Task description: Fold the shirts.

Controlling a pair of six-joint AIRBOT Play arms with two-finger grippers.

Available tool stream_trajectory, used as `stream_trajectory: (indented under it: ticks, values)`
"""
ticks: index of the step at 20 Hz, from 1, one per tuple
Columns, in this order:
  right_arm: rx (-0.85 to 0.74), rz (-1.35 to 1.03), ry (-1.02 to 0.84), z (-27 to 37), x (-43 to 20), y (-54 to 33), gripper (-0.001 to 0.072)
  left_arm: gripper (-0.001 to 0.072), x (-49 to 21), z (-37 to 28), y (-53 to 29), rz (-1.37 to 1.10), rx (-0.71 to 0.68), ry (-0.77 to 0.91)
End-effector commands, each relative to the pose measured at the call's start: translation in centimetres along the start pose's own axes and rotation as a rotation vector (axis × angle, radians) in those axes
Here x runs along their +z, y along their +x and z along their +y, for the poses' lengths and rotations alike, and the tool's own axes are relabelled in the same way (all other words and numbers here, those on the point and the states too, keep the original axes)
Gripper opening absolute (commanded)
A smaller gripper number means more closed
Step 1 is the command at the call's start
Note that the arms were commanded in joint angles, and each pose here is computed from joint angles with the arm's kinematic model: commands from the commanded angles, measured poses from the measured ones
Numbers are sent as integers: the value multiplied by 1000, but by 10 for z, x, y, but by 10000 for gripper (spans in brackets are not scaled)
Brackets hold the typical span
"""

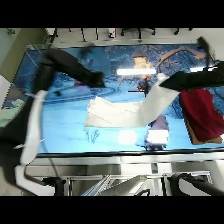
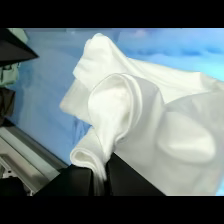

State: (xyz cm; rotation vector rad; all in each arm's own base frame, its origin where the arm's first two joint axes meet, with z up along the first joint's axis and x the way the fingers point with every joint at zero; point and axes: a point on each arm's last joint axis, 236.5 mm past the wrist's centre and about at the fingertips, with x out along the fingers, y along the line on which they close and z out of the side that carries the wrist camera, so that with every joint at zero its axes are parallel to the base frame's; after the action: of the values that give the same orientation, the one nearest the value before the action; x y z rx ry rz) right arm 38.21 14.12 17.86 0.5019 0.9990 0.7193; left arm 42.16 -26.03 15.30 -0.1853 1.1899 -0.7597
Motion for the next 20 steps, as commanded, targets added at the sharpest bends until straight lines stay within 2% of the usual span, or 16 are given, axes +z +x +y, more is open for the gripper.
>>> stream_trajectory:
  ticks: [1, 4, 5, 6, 7, 8, 10, 12, 17, 20]
  values:
    - [49, -61, 6, 42, 6, 82, 22, 17, -12, 19, -130, -176, 188, 12]
    - [84, -95, -17, 92, -15, 202, 23, 18, -21, 5, -188, -310, 230, 26]
    - [75, -110, -21, 102, -33, 249, 49, 17, -25, 1, -199, -345, 238, 26]
    - [62, -118, -27, 108, -56, 290, 276, 17, -30, -2, -203, -367, 240, 25]
    - [48, -111, -38, 112, -83, 326, 617, 17, -37, -4, -204, -379, 240, 24]
    - [40, -76, -56, 113, -107, 349, 677, 17, -45, -4, -201, -383, 239, 22]
    - [21, 3, -67, 99, -123, 356, 677, 17, -62, -1, -192, -382, 241, 16]
    - [14, 47, -17, 75, -96, 325, 677, 17, -78, 9, -186, -381, 253, 0]
    - [-122, 44, 68, -28, -10, 168, 682, 17, -103, 31, -190, -412, 297, -56]
    - [-211, 102, 188, -94, -15, 103, 705, 17, -113, 40, -198, -432, 325, -80]
